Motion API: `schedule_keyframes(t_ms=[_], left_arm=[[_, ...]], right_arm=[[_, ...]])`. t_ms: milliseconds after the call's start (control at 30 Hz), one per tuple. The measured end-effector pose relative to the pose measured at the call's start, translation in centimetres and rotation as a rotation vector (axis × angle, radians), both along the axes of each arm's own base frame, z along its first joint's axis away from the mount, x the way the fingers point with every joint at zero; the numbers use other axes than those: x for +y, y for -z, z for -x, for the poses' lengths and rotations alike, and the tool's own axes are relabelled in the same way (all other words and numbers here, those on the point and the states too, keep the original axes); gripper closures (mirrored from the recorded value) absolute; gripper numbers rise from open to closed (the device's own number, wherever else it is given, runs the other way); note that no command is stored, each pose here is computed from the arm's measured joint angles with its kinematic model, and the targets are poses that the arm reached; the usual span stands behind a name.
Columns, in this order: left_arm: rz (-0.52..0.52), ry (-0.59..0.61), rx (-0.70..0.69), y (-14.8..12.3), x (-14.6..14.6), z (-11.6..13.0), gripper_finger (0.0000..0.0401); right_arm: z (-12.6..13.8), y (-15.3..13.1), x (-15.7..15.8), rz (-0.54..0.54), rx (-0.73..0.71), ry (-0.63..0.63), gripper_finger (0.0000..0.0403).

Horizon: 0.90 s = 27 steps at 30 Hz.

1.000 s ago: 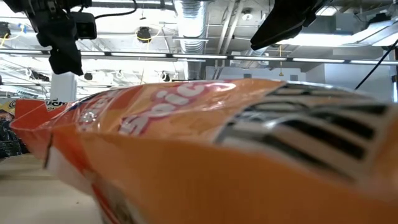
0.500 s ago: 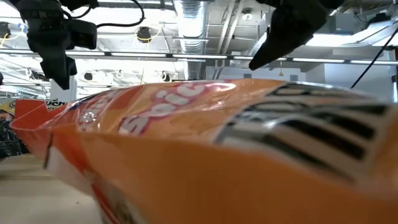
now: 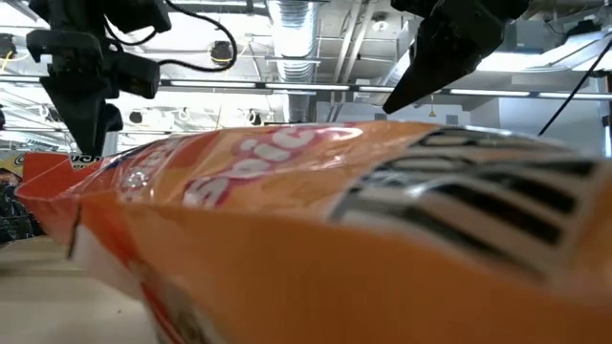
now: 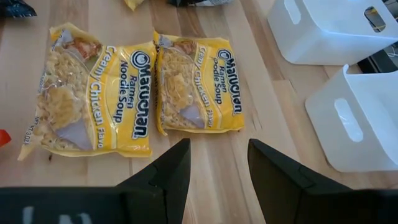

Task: Sort Maruchan noodles
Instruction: Put the yellow noodle pack into the left white bin

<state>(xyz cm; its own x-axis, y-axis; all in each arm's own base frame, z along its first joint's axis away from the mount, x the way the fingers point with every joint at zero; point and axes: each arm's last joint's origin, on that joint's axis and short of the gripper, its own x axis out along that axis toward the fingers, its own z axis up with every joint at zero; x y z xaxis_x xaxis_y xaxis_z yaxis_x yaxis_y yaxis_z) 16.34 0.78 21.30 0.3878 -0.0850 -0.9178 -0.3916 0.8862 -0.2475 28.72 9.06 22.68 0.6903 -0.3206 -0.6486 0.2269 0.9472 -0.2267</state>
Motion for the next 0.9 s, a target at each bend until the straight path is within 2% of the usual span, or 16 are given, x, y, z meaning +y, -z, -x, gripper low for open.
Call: schedule_keyframes(t_ms=[633,733,900], left_arm=[[0.019,0.015,0.127,2.5,0.0,-2.0,0.0231],[0.020,0.015,0.127,2.5,0.0,-2.0,0.0246],[0.023,0.032,0.125,2.5,0.0,-2.0,0.0301]], right_arm=[[0.0,0.0,0.0,0.000,0.000,0.000,0.0218],[0.0,0.0,0.0,0.001,0.000,0.000,0.0218],[0.0,0.0,0.0,0.002,0.000,0.000,0.0218]])
